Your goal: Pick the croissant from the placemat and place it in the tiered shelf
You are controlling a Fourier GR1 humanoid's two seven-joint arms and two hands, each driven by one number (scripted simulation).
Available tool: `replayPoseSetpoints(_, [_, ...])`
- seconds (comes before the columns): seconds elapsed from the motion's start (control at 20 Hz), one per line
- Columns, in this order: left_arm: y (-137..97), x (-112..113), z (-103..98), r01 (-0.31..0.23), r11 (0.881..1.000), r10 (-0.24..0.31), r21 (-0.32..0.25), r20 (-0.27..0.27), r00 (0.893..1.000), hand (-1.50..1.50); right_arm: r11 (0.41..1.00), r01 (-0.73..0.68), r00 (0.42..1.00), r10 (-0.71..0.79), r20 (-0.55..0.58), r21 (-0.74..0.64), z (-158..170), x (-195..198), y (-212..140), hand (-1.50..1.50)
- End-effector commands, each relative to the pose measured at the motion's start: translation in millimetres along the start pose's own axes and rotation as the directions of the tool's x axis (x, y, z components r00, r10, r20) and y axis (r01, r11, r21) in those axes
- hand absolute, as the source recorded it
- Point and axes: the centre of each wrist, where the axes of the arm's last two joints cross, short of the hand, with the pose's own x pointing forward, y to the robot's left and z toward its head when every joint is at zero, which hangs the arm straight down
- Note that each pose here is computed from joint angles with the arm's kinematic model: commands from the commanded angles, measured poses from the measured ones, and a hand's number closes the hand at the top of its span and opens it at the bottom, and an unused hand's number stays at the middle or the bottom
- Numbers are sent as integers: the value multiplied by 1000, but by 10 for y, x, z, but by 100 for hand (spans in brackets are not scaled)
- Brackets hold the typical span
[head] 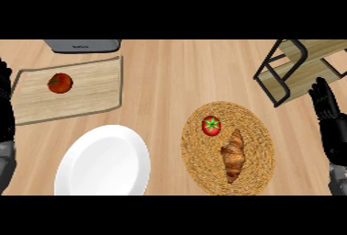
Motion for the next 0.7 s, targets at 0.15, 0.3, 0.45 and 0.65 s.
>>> replayPoseSetpoints(0.15, [-308,-408,570,-66,969,-1,-239,-272,962,0,906,-205,943,81,-324,-369,582,-396,-276,-150])
replayPoseSetpoints(0.3, [-426,-518,807,-148,945,24,-291,-390,920,0,770,-552,706,229,-670,-319,1266,-839,-822,-150])
replayPoseSetpoints(0.45, [-516,-631,1085,-241,889,23,-389,-487,873,0,676,-397,783,-103,-614,-620,1381,-784,-168,150])
replayPoseSetpoints(0.65, [-672,-487,1188,-297,830,39,-471,-482,875,0,687,-229,888,-143,-437,-690,1492,-365,461,-150])
